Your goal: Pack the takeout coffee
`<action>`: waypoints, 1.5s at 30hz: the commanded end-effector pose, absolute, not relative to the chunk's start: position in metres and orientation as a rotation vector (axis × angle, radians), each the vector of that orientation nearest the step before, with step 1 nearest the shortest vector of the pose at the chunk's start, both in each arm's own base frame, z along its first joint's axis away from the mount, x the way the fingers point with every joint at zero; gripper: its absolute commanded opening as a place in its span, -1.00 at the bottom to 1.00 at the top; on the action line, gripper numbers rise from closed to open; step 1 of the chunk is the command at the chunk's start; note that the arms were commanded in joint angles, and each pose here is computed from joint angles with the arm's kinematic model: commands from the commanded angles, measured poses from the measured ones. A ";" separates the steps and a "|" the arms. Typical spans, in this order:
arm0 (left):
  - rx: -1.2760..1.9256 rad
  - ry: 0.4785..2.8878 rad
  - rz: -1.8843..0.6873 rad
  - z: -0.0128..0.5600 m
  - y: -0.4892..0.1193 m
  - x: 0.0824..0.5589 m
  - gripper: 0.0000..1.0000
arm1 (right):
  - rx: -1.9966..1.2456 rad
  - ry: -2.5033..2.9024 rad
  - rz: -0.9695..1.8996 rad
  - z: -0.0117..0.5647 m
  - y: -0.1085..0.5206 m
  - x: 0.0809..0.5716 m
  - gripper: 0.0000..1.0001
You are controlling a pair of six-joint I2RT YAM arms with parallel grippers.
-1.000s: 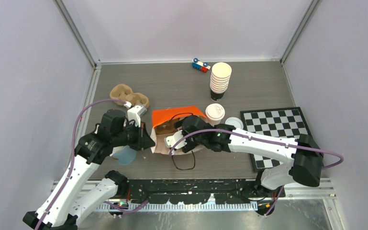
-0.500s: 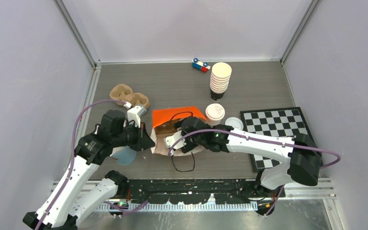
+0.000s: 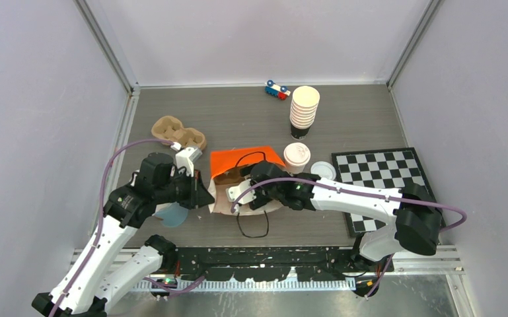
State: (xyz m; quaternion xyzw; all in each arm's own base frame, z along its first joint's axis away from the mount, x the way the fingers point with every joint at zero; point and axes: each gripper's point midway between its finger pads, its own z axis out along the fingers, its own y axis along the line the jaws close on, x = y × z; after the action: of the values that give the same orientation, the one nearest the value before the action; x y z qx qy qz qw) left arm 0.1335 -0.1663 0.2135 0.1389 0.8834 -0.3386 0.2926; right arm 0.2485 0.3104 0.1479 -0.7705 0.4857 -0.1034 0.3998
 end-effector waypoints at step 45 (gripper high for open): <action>0.386 2.283 -0.971 0.232 -0.179 0.143 -1.00 | -1.947 1.276 -0.213 0.171 0.295 0.240 0.74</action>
State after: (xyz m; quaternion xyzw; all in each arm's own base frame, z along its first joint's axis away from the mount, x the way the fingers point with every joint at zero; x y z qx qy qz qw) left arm 0.1381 -0.1728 0.2151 0.1406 0.8801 -0.3491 0.2895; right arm 0.2456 0.2967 0.1478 -0.7712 0.5034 -0.0970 0.3774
